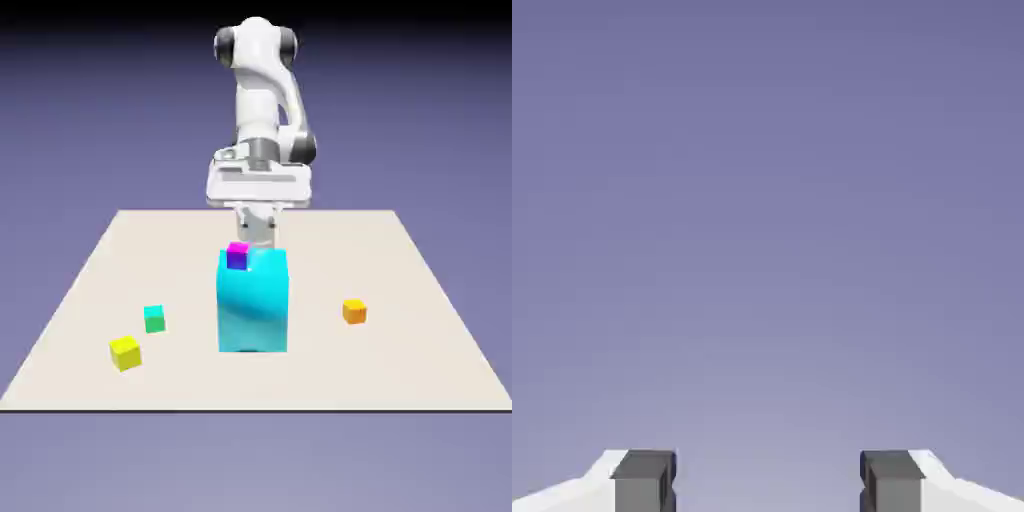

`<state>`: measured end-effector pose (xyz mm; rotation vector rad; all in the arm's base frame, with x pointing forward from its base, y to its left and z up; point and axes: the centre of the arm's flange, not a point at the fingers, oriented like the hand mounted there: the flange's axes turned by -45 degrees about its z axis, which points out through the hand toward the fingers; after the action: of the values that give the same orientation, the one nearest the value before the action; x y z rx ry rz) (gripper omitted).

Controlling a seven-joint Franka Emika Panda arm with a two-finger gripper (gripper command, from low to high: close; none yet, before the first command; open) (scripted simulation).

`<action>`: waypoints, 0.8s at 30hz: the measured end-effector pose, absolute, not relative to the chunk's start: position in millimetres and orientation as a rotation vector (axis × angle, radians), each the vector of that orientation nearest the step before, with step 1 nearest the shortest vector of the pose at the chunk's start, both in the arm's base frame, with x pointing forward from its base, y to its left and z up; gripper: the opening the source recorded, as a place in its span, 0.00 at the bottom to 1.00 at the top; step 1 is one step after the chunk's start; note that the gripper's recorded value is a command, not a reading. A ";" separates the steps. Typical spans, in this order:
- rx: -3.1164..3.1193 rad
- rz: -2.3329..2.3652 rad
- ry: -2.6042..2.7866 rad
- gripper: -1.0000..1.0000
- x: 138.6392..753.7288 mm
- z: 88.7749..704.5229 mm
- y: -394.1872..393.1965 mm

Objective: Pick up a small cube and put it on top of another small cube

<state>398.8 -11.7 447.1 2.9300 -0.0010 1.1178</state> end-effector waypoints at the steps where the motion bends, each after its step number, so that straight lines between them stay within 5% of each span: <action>1: 2.966 1.037 -0.070 0.50 405.7 437.5 -25.6; 11: 3.158 0.211 -0.776 0.50 427.4 329.0 -167.4; 24: 2.974 -0.816 -1.685 0.50 347.0 194.5 -321.6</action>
<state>347.0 -321.6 194.5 2.9741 -1.6847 -0.8162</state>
